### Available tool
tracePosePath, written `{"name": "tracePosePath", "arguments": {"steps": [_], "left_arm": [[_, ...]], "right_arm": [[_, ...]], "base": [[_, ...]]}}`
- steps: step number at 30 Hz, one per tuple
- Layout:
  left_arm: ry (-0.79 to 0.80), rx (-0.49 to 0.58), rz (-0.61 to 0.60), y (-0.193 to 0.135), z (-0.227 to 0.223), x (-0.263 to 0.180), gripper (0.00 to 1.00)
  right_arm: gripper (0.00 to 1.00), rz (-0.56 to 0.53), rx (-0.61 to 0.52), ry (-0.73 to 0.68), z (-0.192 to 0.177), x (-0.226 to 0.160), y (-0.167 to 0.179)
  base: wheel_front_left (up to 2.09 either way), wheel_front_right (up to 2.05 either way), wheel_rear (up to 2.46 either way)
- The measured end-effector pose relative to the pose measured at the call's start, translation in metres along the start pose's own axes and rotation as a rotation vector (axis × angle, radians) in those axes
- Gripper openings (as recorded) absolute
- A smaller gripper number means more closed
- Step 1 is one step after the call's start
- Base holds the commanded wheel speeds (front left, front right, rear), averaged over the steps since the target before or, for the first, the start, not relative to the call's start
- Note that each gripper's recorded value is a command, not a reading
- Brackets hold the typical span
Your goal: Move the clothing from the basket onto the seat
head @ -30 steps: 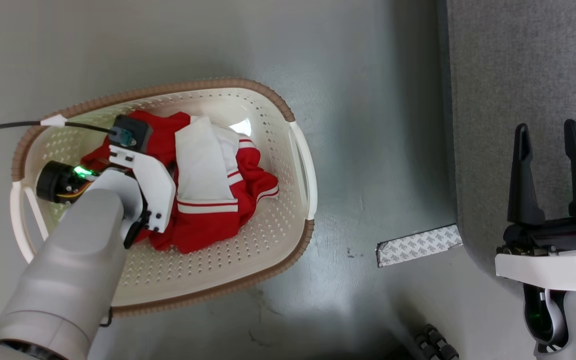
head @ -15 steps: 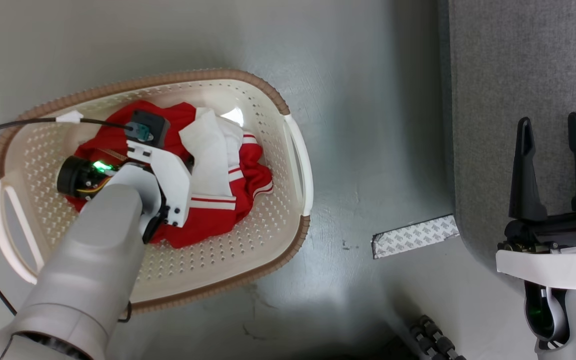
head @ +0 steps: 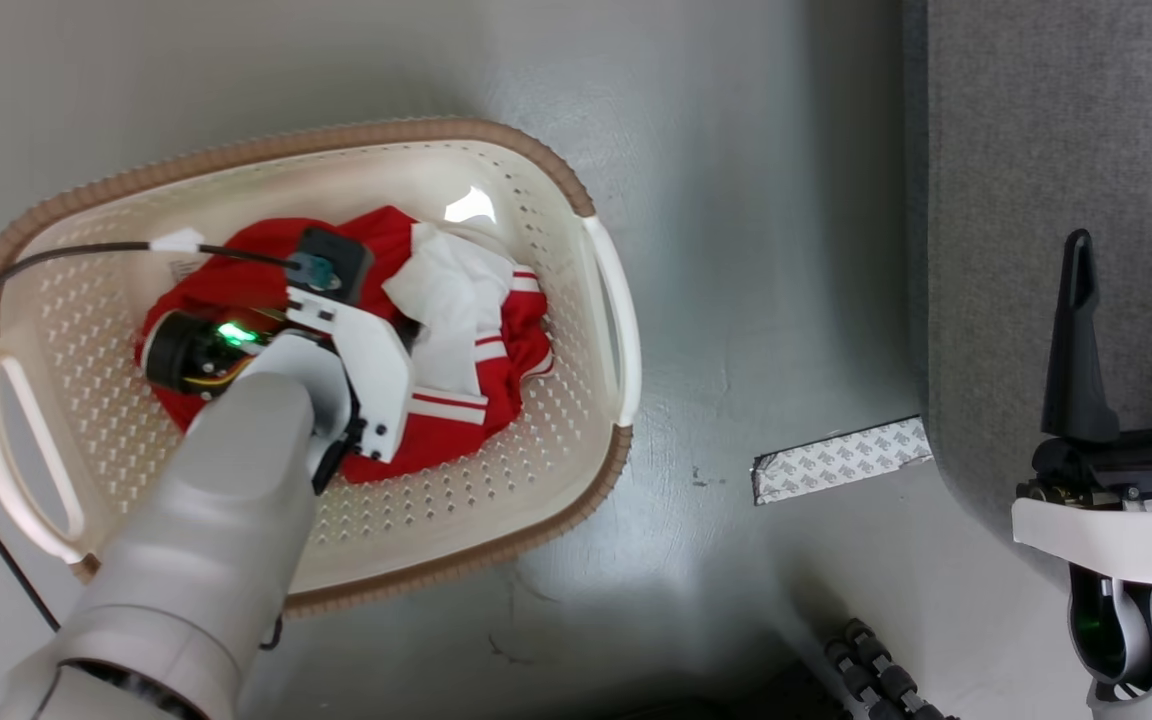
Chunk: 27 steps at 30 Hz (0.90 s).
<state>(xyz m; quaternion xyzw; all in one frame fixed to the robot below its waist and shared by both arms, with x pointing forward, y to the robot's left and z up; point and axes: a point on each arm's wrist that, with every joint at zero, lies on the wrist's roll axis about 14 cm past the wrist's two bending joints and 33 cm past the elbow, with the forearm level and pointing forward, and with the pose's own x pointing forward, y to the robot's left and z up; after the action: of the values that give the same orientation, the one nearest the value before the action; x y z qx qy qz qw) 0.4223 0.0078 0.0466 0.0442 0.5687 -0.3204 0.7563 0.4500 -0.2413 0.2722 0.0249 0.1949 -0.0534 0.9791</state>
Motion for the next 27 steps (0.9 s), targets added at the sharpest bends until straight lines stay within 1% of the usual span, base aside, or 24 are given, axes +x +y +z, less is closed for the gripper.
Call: {"name": "tracePosePath", "arguments": {"steps": [1,2,3,4,6,9,16,21,27], "left_arm": [[0.003,0.009,-0.004,-0.001,-0.001,0.000,0.86],[0.004,0.014,-0.010,-0.004,-0.002,0.000,0.51],[-0.001,0.014,-0.014,-0.005,-0.001,0.001,0.36],[-0.001,0.019,-0.018,-0.007,-0.002,0.001,0.00],[0.000,0.039,-0.038,-0.013,-0.004,0.001,0.00],[-0.017,0.044,-0.053,-0.020,-0.001,0.000,0.00],[-0.109,0.017,-0.049,-0.021,0.022,-0.010,0.00],[-0.193,-0.004,-0.031,-0.023,0.040,-0.034,0.00],[-0.303,-0.042,0.005,-0.025,0.058,-0.075,0.00]], "right_arm": [[1.00,-0.001,-0.002,0.000,0.000,0.000,0.000],[1.00,-0.002,-0.005,0.001,-0.001,0.000,-0.001],[1.00,-0.003,-0.008,0.003,-0.001,0.000,-0.001],[1.00,-0.003,-0.009,0.003,-0.001,-0.001,-0.001],[1.00,-0.003,-0.009,0.004,-0.002,-0.001,-0.001],[1.00,0.000,-0.010,0.005,-0.002,-0.001,0.000],[1.00,0.003,-0.008,-0.001,0.003,-0.002,0.001],[1.00,0.009,0.002,-0.014,0.014,-0.004,0.005],[1.00,0.026,0.018,-0.047,0.034,-0.013,0.012]], "base": [[0.00,0.00,0.00],[0.00,0.00,0.00],[0.00,0.00,0.00],[0.00,0.00,0.00],[0.00,0.00,0.00],[0.00,0.00,0.00],[0.00,0.00,0.00],[0.00,0.00,0.00],[0.00,0.00,0.00]]}}
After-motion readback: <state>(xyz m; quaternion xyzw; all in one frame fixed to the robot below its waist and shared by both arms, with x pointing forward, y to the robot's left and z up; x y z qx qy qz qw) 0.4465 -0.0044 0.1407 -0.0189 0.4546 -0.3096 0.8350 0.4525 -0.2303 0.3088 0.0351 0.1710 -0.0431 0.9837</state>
